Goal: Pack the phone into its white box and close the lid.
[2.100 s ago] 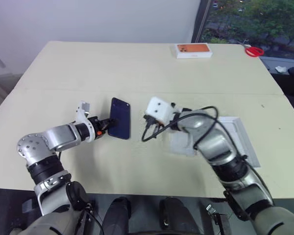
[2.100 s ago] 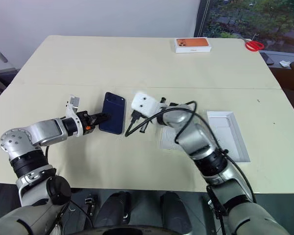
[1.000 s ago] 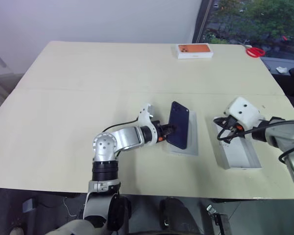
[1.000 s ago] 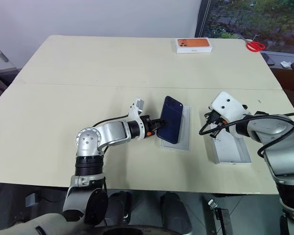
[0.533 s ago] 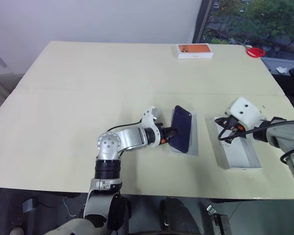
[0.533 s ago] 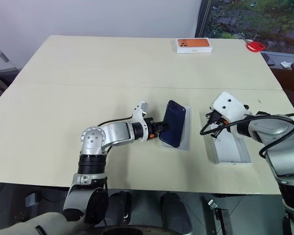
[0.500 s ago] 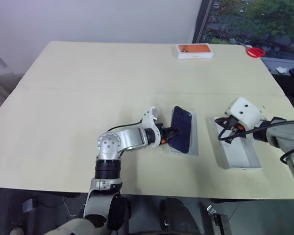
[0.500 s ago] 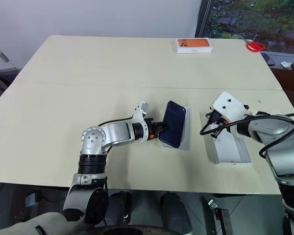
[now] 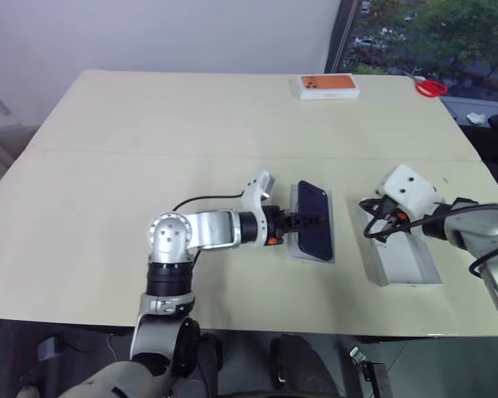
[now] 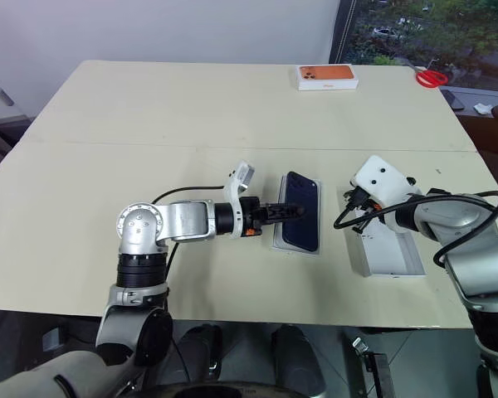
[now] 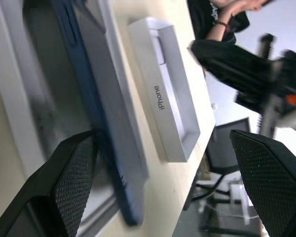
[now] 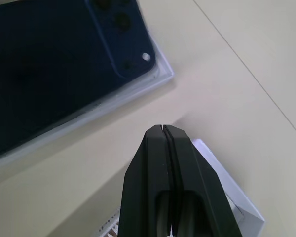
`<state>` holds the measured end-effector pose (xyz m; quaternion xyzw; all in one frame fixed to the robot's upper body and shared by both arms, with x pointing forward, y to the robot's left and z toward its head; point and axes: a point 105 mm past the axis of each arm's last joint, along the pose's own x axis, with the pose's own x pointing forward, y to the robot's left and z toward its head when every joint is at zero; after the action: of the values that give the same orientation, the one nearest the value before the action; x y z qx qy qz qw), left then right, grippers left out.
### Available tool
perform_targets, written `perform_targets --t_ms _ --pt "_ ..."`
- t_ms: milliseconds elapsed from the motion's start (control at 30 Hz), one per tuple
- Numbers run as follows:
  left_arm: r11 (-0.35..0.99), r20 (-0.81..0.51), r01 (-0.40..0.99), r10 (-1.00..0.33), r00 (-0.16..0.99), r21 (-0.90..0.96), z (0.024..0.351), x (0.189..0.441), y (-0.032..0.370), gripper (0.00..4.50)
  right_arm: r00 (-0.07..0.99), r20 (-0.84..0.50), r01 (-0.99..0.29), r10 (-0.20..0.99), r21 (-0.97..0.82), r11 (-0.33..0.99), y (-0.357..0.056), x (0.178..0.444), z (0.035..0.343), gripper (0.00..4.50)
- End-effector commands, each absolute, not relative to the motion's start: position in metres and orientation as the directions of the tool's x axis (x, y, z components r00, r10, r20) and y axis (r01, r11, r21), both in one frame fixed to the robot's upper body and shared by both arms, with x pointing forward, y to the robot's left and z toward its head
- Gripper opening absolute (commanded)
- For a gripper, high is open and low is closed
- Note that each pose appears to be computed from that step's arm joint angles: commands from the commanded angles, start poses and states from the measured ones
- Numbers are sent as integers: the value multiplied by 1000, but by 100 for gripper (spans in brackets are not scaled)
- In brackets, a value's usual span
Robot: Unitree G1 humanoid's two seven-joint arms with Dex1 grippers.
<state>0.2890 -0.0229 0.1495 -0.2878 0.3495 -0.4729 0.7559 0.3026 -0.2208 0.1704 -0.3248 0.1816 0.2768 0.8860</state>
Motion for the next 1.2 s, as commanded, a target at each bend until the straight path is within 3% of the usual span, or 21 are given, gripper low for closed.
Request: perform_targets --t_ms 33,300,433,533,767,933,1200 --pt "348 -232 634 -937 263 -690 169 279 -16 441 799 -460 -594 387 -504 627 -217 306 182 0" --pt "454 -217 678 -887 408 -578 192 304 32 441 803 -456 -589 383 -509 628 -219 307 183 0" --pt "588 -279 712 -809 518 -383 185 318 62 441 793 -481 -601 373 -523 605 -220 306 178 0" --pt "614 -348 762 -774 529 -206 168 317 70 358 767 -510 -634 389 -512 579 -215 301 170 0" --pt "490 -459 872 -770 443 20 133 308 57 5 723 -572 -684 388 -512 520 -209 298 153 0" --pt "342 -507 933 -787 351 115 115 308 21 5 681 -618 -727 392 -508 463 -200 294 136 0" --pt "195 -538 975 -813 222 108 105 299 -8 5 659 -646 -749 386 -513 420 -194 291 125 0"
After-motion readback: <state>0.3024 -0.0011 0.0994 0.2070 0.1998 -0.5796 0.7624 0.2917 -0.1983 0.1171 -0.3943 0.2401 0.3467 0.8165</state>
